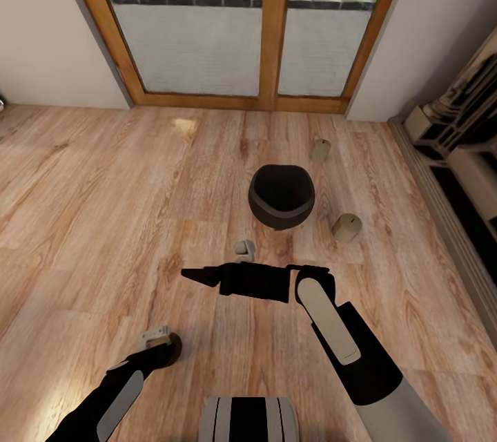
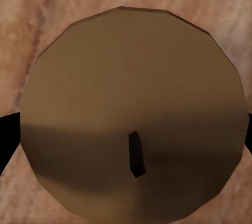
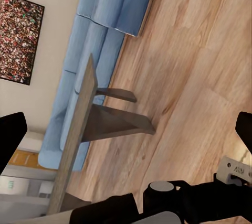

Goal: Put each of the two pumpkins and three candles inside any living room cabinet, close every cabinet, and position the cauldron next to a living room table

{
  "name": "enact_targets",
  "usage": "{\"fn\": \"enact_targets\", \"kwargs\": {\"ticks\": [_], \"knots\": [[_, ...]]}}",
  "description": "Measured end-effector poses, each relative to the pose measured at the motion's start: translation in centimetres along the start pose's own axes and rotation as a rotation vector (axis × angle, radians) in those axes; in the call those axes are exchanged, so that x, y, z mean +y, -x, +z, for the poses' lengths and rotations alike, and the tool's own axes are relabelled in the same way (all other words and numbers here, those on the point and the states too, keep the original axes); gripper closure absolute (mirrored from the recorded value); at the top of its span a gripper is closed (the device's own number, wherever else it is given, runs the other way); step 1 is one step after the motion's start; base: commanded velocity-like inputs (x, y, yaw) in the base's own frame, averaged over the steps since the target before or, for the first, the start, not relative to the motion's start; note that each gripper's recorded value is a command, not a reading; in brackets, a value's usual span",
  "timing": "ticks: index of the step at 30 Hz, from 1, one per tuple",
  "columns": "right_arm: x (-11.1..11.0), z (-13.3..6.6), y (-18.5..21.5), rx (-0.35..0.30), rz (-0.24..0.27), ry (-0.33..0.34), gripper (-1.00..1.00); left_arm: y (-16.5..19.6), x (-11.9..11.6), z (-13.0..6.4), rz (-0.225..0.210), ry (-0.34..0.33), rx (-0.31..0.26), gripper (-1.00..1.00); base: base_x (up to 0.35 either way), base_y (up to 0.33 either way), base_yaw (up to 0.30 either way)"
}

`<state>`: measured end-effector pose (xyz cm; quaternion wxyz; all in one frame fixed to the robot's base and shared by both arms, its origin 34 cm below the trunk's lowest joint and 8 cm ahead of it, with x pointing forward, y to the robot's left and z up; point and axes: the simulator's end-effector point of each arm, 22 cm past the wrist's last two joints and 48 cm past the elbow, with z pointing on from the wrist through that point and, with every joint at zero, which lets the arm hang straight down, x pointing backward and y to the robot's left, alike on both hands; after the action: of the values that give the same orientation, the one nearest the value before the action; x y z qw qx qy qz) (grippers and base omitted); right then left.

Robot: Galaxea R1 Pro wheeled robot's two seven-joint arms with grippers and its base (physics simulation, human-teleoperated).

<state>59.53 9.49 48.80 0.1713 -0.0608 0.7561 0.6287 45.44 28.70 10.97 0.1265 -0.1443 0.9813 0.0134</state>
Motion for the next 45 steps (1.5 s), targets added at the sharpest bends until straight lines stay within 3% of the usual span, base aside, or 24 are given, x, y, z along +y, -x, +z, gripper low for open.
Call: {"fn": "enact_targets", "kwargs": {"ticks": [17, 29, 33, 38, 45], "knots": [[-0.2, -0.2, 0.0, 0.002, -0.001, -0.005, -1.0, 0.0, 0.1, 0.0, -0.005, -0.002, 0.0, 1.0, 0.0, 0.0, 0.0], [1.4, -1.2, 0.9, -0.011, -0.055, -0.02, -1.0, 2.4, 0.3, -1.5, -0.002, -0.004, -0.048, 1.0, 0.0, 0.0, 0.0], [0.8, -1.9, 1.2, -0.02, -0.066, -0.045, -1.0, 3.6, 1.2, -2.0, -0.015, 0.005, -0.067, 1.0, 0.0, 0.0, 0.0], [-0.3, -2.9, 2.8, -0.068, -0.064, -0.085, -1.0, 5.4, 2.9, -2.7, -0.073, 0.023, -0.094, 1.0, 0.0, 0.0, 0.0], [-1.4, -4.0, 3.8, -0.1, -0.049, -0.129, -1.0, 7.5, 5.7, -3.9, -0.093, 0.045, -0.115, 1.0, 0.0, 0.0, 0.0]]}}
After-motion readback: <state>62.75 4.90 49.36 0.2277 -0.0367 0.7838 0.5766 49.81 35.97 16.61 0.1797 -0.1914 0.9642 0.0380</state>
